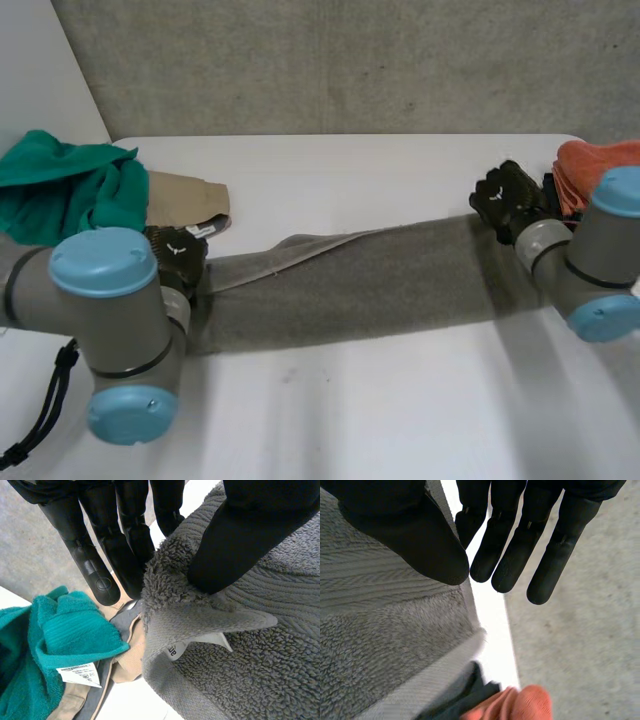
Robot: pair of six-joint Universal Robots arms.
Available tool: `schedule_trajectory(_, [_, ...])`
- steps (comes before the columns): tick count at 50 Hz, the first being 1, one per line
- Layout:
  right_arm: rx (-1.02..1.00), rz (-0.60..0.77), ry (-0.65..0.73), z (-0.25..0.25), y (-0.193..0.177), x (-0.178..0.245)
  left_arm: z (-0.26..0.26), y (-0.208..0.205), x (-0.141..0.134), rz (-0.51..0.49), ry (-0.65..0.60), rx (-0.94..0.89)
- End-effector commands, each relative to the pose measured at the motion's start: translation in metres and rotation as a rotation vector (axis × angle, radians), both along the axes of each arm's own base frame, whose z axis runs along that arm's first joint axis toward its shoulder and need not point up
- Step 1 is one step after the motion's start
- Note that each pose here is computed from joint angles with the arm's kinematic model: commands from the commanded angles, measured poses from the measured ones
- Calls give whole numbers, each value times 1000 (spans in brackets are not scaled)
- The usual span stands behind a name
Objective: Fold the laundry.
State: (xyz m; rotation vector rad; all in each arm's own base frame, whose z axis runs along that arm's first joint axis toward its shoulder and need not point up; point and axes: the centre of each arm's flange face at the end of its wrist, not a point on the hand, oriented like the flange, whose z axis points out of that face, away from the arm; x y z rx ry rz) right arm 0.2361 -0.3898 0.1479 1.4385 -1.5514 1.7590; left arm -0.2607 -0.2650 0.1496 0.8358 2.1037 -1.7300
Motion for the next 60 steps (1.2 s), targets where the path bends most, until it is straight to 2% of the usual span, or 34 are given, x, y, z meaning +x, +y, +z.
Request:
schedule_trajectory(1, [-120,8,-32,-20,-32,14,-9,-20,-11,-1,7,-14])
schedule_trajectory(8, [-151,4,-59,-38,-44,27,-11,-35,-16,31,16,-42])
schedule_trajectory(12, [-100,-45,-141,-35,-42,23,-8,-32,-18,21,18,-47])
schedule_trajectory(17, [36,-69,-263,5,-17,10,17,-21,-11,19,30,-77])
schedule_trajectory(20, [110,-58,-293,14,-2,8,28,-8,-6,2,34,-82])
schedule_trajectory(24, [271,-47,-293,11,21,-5,34,6,-4,-61,45,-72])
schedule_trajectory(31, [400,-49,-279,15,47,-23,24,13,-1,-146,44,-9])
schedule_trajectory(42, [472,-65,-275,-3,59,-31,-17,-35,2,-88,22,40])
schedule_trajectory(51, [461,-97,-285,-3,62,-44,-11,-93,24,31,48,-68])
schedule_trajectory(55, [428,-134,-298,6,57,-59,-14,-83,25,40,37,-48])
schedule_trajectory(60, [421,-164,-265,4,54,-73,9,-56,26,17,59,-58])
